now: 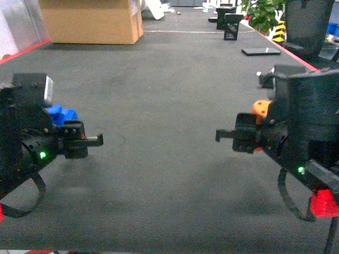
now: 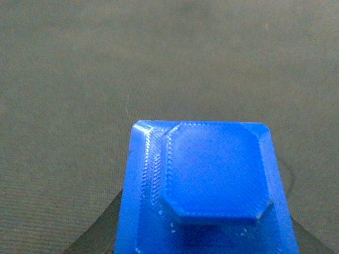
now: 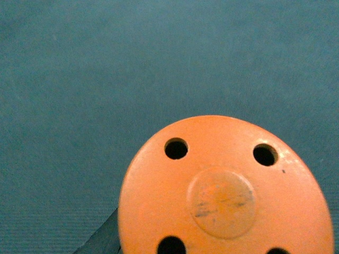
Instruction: Sort blue parts and orange caps into right shelf containers
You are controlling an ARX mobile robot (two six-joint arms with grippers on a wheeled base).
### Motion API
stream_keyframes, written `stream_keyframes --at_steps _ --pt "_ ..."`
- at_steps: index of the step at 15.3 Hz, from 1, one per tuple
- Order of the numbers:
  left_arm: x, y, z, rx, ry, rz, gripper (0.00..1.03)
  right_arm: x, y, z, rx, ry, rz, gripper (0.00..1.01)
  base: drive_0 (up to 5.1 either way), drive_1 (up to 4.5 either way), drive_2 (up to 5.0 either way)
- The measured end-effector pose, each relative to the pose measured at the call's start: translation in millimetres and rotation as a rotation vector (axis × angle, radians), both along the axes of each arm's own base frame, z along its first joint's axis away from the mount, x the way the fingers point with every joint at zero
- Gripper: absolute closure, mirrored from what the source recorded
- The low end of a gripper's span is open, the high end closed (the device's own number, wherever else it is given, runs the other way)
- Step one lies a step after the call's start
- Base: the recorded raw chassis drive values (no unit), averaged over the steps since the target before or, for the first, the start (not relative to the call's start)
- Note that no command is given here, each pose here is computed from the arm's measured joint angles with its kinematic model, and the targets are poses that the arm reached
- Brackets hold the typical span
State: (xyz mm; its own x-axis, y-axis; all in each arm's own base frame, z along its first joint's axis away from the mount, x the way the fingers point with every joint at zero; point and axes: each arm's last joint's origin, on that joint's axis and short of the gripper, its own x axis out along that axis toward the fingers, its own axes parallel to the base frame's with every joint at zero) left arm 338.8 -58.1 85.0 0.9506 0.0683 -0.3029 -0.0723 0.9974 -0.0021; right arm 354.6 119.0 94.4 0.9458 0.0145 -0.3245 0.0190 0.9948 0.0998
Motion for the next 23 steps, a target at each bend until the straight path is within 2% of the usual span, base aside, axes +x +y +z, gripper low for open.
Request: stream_keyframes --at_steps 2,3,4,6,8,9,11,12,13,14,15,16,19,20,21,22,23 --pt "-14 -2.3 27 -0.017 -0.118 0.018 0.61 -15 -6.2 29.9 0.024 -0.099 -0.013 0.57 0.0 0.0 0.0" --pt "-21 -3.0 36 -0.023 -0.151 0.015 0.61 -26 -10.4 43.1 0.025 -0.138 -0.02 0.57 0.0 0.0 0.0" --pt "-34 -2.9 47 -0.017 -0.186 0.007 0.61 -42 -16.4 55.4 0.017 -0.173 -0.028 0.57 0.0 0.0 0.0" --pt "-72 2.9 63 0.003 -0.194 -0.007 0.61 -77 -30.6 74.4 -0.014 -0.215 -0.051 0.57 0.0 0.0 0.0" --pt "-111 11.7 85 -0.003 -0.246 0.015 0.61 -121 -50.4 95.2 -0.023 -0.274 -0.118 0.57 0.0 0.0 0.0" --pt "-125 15.3 94 -0.009 -0.273 0.019 0.61 -143 -60.5 99.7 -0.032 -0.291 -0.165 0.57 0.0 0.0 0.0" --pt "-148 23.5 101 -0.011 -0.293 0.031 0.61 -173 -73.0 99.1 -0.049 -0.295 -0.216 0.57 0.0 0.0 0.0" --pt "-154 26.6 101 -0.01 -0.286 0.038 0.61 -181 -76.0 99.0 -0.05 -0.297 -0.221 0.57 0.0 0.0 0.0" --pt "-165 30.1 106 -0.026 -0.299 0.04 0.61 -195 -79.9 104.2 -0.049 -0.317 -0.249 0.57 0.0 0.0 0.0" --pt "-172 31.7 112 -0.073 -0.327 0.021 0.61 -201 -80.1 110.0 -0.044 -0.343 -0.283 0.57 0.0 0.0 0.0" --pt "-174 31.7 116 -0.108 -0.351 0.01 0.61 -203 -79.2 111.1 -0.044 -0.347 -0.282 0.57 0.0 0.0 0.0" --pt "-175 31.8 118 -0.123 -0.362 0.01 0.61 -203 -79.0 111.0 -0.045 -0.347 -0.281 0.57 0.0 0.0 0.0" --pt "-173 31.1 113 -0.134 -0.326 0.005 0.61 -202 -78.8 108.6 -0.055 -0.329 -0.283 0.57 0.0 0.0 0.0" --pt "-176 34.1 109 -0.084 -0.283 -0.042 0.61 -204 -83.5 105.7 -0.084 -0.305 -0.17 0.57 0.0 0.0 0.0" --pt "-181 37.4 107 -0.048 -0.293 -0.057 0.61 -208 -88.8 102.0 -0.084 -0.315 -0.092 0.57 0.0 0.0 0.0" --pt "-187 40.9 106 -0.025 -0.305 -0.06 0.61 -213 -93.4 97.9 -0.085 -0.32 -0.036 0.57 0.0 0.0 0.0" --pt "-190 43.2 104 -0.01 -0.304 -0.064 0.61 -215 -96.1 95.9 -0.083 -0.323 -0.013 0.57 0.0 0.0 0.0"
